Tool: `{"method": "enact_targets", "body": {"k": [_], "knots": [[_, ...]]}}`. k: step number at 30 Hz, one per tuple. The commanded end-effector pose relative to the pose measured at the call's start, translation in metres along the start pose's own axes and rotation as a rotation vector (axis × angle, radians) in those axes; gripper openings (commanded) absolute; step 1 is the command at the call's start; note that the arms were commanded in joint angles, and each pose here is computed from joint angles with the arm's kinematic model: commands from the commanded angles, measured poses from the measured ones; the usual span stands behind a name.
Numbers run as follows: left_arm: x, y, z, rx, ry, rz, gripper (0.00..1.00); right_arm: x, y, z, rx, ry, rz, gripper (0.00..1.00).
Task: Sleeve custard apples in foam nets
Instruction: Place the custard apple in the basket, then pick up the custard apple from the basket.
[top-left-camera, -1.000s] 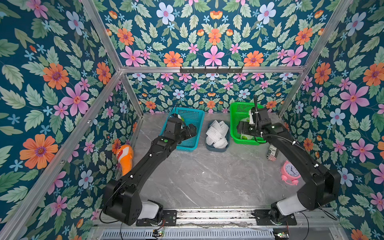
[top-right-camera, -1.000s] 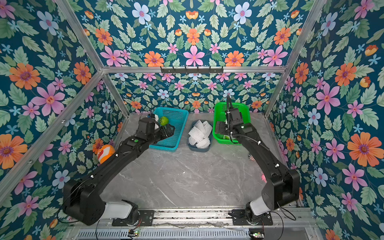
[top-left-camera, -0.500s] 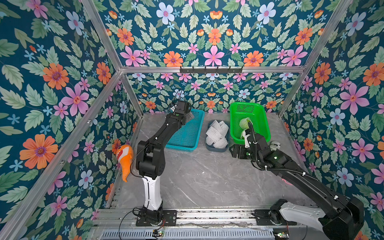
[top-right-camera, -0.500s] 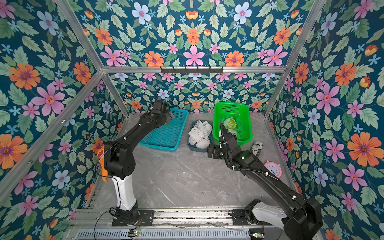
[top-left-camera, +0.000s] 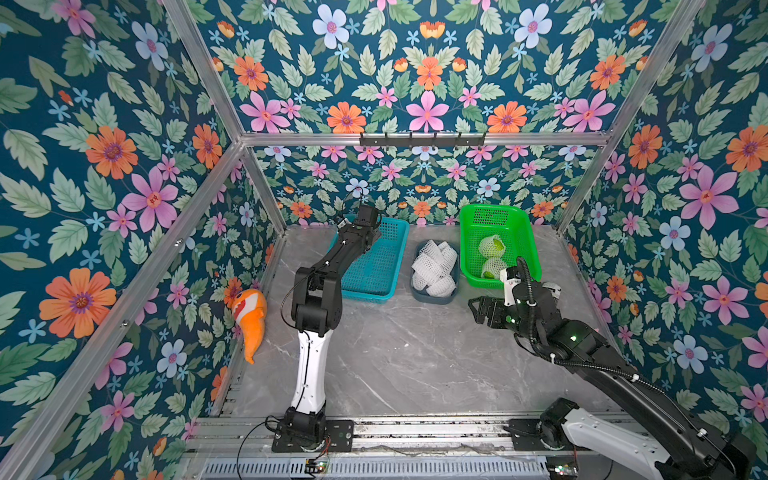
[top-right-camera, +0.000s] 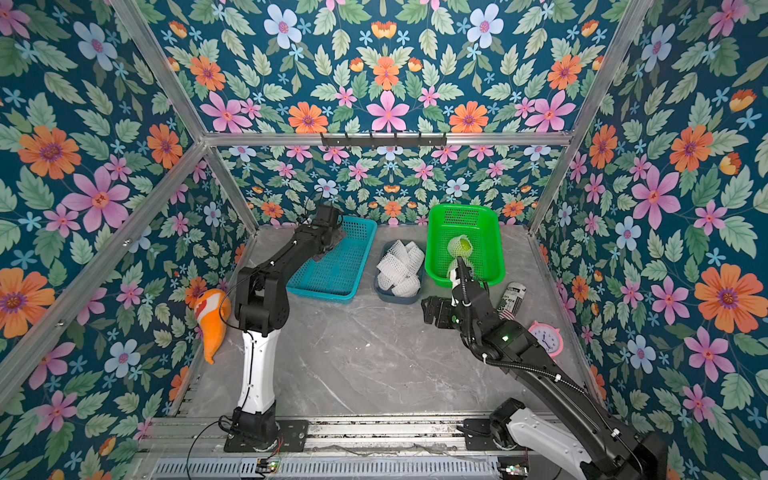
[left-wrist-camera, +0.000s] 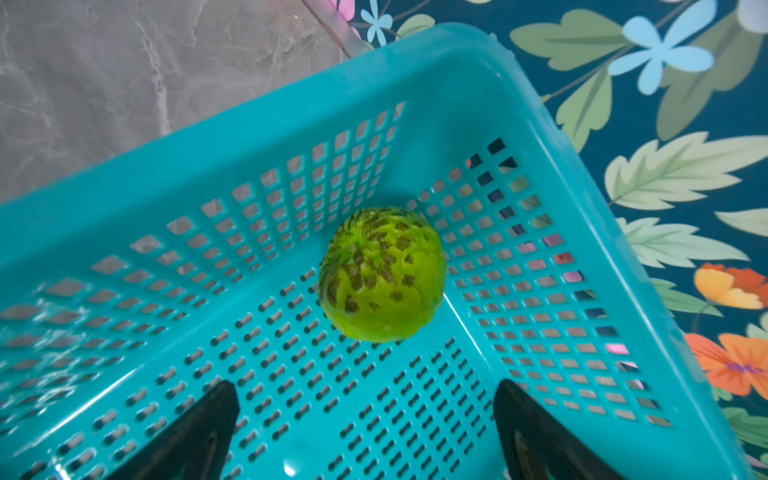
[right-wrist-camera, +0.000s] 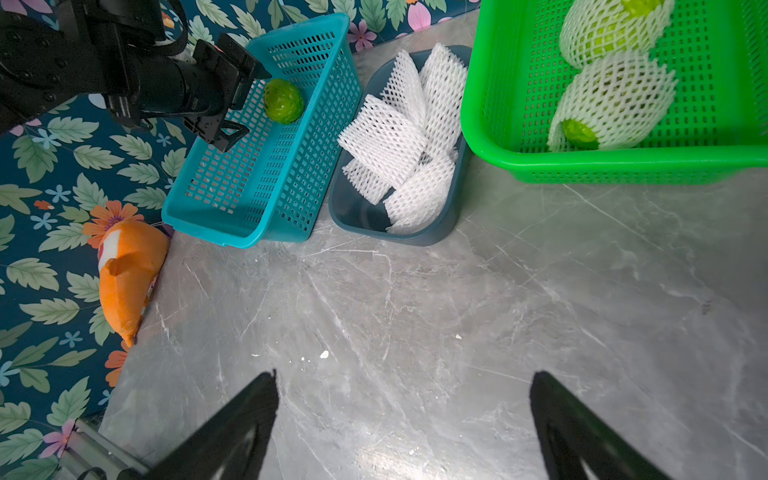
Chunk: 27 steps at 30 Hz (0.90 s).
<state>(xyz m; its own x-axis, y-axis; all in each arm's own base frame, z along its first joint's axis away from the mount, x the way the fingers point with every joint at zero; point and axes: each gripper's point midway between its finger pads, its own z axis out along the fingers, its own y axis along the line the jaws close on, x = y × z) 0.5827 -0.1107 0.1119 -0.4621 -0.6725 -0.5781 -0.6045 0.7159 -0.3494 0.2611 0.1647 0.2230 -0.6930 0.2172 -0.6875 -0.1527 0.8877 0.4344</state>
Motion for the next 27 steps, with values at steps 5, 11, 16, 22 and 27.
{"method": "enact_targets", "body": {"k": [5, 11, 16, 22, 27], "knots": [[-0.006, -0.004, 0.014, 0.011, -0.043, -0.017, 0.99, -0.002, -0.007, -0.011, 0.020, -0.036, 0.022, 0.94], [-0.003, 0.000, 0.031, 0.008, -0.047, -0.027, 0.99, -0.007, -0.006, -0.023, 0.019, -0.049, 0.013, 0.93], [0.001, 0.001, 0.037, 0.010, -0.048, -0.030, 0.98, -0.011, -0.003, -0.031, 0.005, -0.066, 0.014, 0.93], [0.001, 0.001, 0.046, 0.021, -0.049, -0.027, 0.91, -0.010, 0.003, -0.036, -0.039, -0.067, 0.026, 0.92], [0.007, 0.007, 0.057, 0.012, -0.027, -0.024, 0.91, -0.011, 0.003, -0.044, -0.047, -0.078, 0.030, 0.91]]}}
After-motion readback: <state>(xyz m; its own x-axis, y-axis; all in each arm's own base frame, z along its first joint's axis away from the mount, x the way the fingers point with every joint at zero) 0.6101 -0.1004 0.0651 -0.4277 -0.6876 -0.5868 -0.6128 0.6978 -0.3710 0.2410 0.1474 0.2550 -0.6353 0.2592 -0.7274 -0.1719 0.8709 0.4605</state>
